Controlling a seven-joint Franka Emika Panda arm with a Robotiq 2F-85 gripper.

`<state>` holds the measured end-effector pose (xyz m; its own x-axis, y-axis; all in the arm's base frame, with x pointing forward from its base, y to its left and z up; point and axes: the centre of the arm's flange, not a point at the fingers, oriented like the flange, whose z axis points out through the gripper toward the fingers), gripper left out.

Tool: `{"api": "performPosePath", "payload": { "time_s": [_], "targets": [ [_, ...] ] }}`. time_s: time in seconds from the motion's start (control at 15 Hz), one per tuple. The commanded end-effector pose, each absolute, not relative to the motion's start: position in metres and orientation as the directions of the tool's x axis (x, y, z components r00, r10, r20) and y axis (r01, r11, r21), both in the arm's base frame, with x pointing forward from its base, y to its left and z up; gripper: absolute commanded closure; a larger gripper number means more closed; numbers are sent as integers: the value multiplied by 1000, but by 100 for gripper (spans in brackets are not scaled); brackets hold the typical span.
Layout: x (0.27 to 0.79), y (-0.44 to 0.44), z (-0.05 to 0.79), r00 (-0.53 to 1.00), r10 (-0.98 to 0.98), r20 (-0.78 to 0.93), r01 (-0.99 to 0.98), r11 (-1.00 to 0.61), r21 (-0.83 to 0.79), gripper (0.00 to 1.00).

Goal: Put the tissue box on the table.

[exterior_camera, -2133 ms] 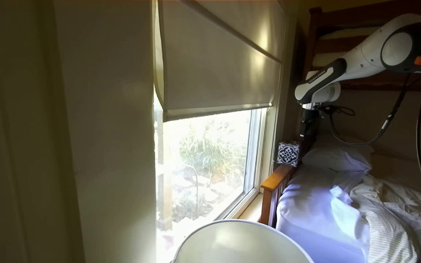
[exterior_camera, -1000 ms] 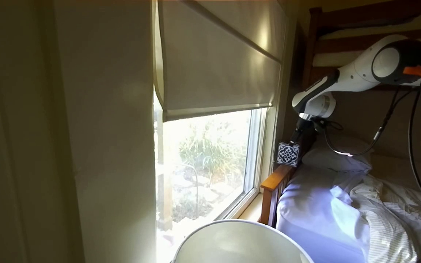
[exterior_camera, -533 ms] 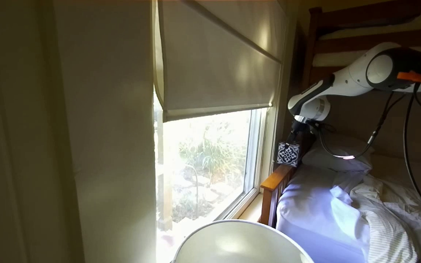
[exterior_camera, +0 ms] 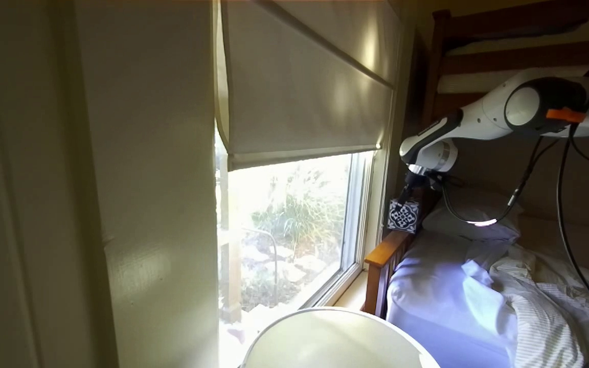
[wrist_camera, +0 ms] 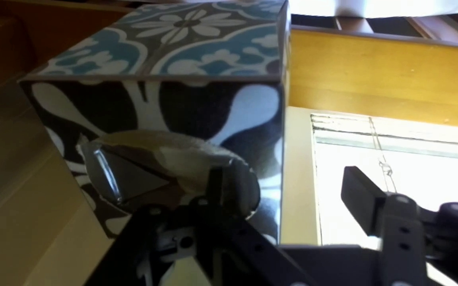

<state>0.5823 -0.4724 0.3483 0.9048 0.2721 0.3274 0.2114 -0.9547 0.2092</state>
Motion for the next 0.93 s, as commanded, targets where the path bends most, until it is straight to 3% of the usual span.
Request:
{"api": "performPosePath", "payload": {
  "time_s": [0.0, 0.47, 0.87],
  "targets": [
    [590, -480, 346, 909, 281, 308, 226, -953, 203, 53],
    [588, -482, 348, 921, 268, 282, 222, -957, 186, 99],
    [550, -458, 388, 956, 183, 231, 158, -980, 125, 99]
  ]
}}
